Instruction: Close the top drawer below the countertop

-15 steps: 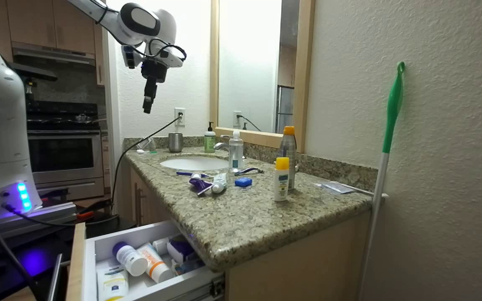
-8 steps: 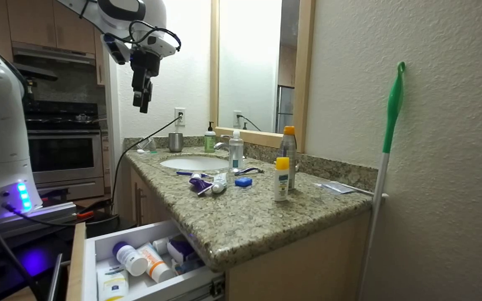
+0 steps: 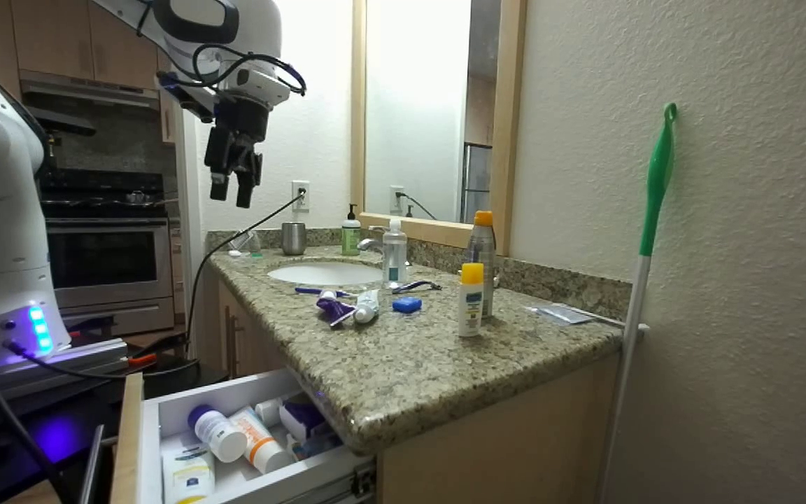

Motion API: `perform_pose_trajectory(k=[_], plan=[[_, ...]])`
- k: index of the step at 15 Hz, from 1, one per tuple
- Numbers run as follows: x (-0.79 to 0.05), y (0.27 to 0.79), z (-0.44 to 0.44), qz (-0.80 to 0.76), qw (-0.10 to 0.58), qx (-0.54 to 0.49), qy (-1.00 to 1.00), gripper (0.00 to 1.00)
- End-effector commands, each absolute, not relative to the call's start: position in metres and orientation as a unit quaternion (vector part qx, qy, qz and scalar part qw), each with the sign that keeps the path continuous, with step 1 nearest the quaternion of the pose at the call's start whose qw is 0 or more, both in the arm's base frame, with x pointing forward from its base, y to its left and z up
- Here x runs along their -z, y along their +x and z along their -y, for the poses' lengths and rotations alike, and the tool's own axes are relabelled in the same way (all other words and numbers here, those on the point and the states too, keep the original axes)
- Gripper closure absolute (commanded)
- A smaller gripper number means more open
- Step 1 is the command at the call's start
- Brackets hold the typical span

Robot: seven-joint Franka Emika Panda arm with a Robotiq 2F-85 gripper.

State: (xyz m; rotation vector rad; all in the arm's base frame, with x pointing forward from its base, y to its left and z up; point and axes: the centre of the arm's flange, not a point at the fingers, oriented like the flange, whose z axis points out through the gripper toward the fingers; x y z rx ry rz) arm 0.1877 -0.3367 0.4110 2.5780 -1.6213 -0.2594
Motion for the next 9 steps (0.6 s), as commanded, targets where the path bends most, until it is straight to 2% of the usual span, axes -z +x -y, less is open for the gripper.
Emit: perform_pose_trajectory(k=[1,4,9], plan=[[-0.362,0.116,0.373,0.583,0.025,0.133,0.801,0.00],[-0.341,0.065,0.380,0.627,0.003,0.153,0.764,0.00],[-0.281,0.041,0.396,0.711,0.054,0.204,0.670,0.00]])
